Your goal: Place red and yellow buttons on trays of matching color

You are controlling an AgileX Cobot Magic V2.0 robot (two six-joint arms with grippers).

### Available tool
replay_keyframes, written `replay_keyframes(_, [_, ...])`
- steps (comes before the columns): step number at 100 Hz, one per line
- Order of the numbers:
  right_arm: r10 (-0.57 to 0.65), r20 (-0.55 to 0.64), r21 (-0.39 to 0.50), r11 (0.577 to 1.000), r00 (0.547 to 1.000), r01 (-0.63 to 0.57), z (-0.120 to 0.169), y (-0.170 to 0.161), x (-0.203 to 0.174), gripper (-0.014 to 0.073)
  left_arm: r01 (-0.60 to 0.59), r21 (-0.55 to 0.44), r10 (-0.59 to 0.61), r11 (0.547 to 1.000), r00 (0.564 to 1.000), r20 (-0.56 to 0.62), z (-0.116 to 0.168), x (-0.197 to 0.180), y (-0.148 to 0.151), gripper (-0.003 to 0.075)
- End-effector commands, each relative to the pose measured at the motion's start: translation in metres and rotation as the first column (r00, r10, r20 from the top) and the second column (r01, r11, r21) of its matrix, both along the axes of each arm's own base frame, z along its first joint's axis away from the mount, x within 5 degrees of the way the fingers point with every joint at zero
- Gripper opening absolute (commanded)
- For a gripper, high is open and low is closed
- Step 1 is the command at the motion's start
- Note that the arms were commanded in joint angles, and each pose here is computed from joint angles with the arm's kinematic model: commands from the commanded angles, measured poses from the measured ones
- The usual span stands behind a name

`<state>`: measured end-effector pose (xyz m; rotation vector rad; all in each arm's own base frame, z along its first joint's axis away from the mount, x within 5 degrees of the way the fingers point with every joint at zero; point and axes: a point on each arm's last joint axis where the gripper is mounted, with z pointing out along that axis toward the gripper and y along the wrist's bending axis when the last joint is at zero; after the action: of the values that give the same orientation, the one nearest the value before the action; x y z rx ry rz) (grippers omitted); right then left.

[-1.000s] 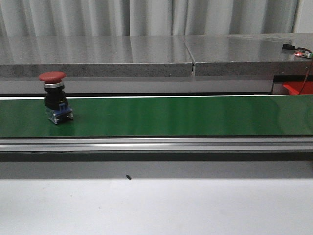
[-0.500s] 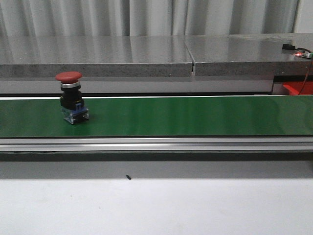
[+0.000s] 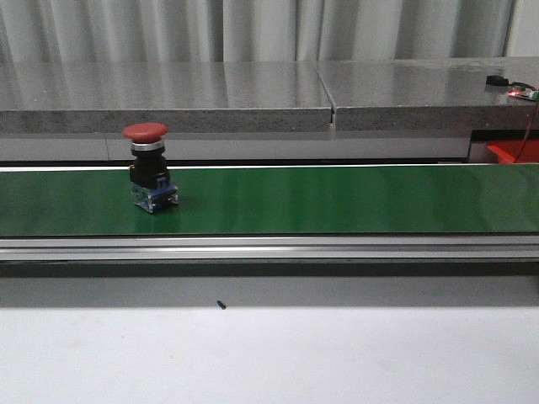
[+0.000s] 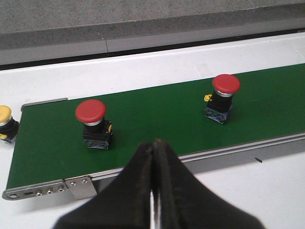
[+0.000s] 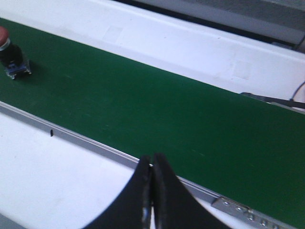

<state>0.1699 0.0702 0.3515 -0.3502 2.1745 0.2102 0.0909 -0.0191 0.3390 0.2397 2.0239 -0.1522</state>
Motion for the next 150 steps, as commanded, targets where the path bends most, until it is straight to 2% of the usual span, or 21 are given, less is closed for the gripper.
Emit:
replay_keyframes(1, [0.051, 0.034, 0.002, 0.999, 0.998, -0.051, 0.016, 0.017, 0.017, -0.0055, 0.002, -0.032, 0.0, 0.999, 0.998, 0.062, 0.011, 0.001, -0.001, -0.0019])
replay_keyframes(10, [0.085, -0.032, -0.027, 0.996, 0.996, -0.085, 0.015, 0.035, 0.034, -0.0031, 0.002, -0.032, 0.0, 0.999, 0.998, 0.062, 0.011, 0.001, -0.001, -0.0019])
replay_keyframes(17, [0.104, -0.074, -0.045, 0.993, 0.992, -0.108, 0.013, 0.049, 0.048, 0.0034, 0.002, -0.032, 0.0, 0.999, 0.998, 0.062, 0.011, 0.001, -0.001, -0.0019])
replay_keyframes(26, [0.137, -0.106, -0.07, 0.987, 0.985, -0.145, 0.012, 0.067, 0.063, 0.019, 0.002, -0.032, 0.0, 0.999, 0.998, 0.062, 0.011, 0.001, -0.001, -0.0019])
replay_keyframes(37, [0.175, -0.128, -0.066, 0.981, 0.976, -0.185, 0.013, 0.091, 0.078, 0.0438, 0.002, -0.032, 0.0, 0.999, 0.998, 0.062, 0.011, 0.001, -0.001, -0.0019])
replay_keyframes(46, [0.21, -0.159, -0.065, 0.973, 0.965, -0.222, 0.012, 0.109, 0.087, 0.0533, 0.002, -0.032, 0.0, 0.999, 0.998, 0.062, 0.011, 0.001, -0.001, -0.0019])
replay_keyframes(59, [0.273, -0.203, -0.106, 0.949, 0.94, -0.298, 0.01, 0.134, 0.101, 0.0538, 0.002, -0.032, 0.0, 0.999, 0.998, 0.062, 0.011, 0.001, -0.001, -0.0019])
replay_keyframes(72, [0.334, -0.252, -0.109, 0.923, 0.908, -0.369, 0.0, 0.154, 0.118, 0.0538, 0.002, -0.032, 0.0, 0.999, 0.998, 0.062, 0.011, 0.001, -0.001, -0.0019])
replay_keyframes(92, [0.399, -0.266, -0.135, 0.886, 0.877, -0.444, -0.013, 0.17, 0.141, 0.0538, 0.002, -0.032, 0.0, 0.999, 0.998, 0.062, 0.011, 0.001, -0.001, -0.0019])
replay_keyframes(130, [0.36, -0.193, -0.075, 0.922, 0.913, -0.379, -0.033, 0.17, 0.176, 0.0533, 0.002, -0.032, 0.0, 0.999, 0.998, 0.062, 0.011, 0.001, -0.001, -0.0019])
replay_keyframes(140, [0.377, -0.19, -0.054, 0.918, 0.907, -0.393, -0.038, 0.174, 0.178, 0.0489, 0.002, -0.032, 0.0, 0.999, 0.998, 0.062, 0.011, 0.001, -0.001, -0.0019])
replay_keyframes(150, [0.389, -0.196, -0.039, 0.914, 0.9, -0.404, -0.039, 0.175, 0.177, 0.0396, 0.002, -0.032, 0.0, 0.999, 0.998, 0.062, 0.011, 0.001, -0.001, -0.0019])
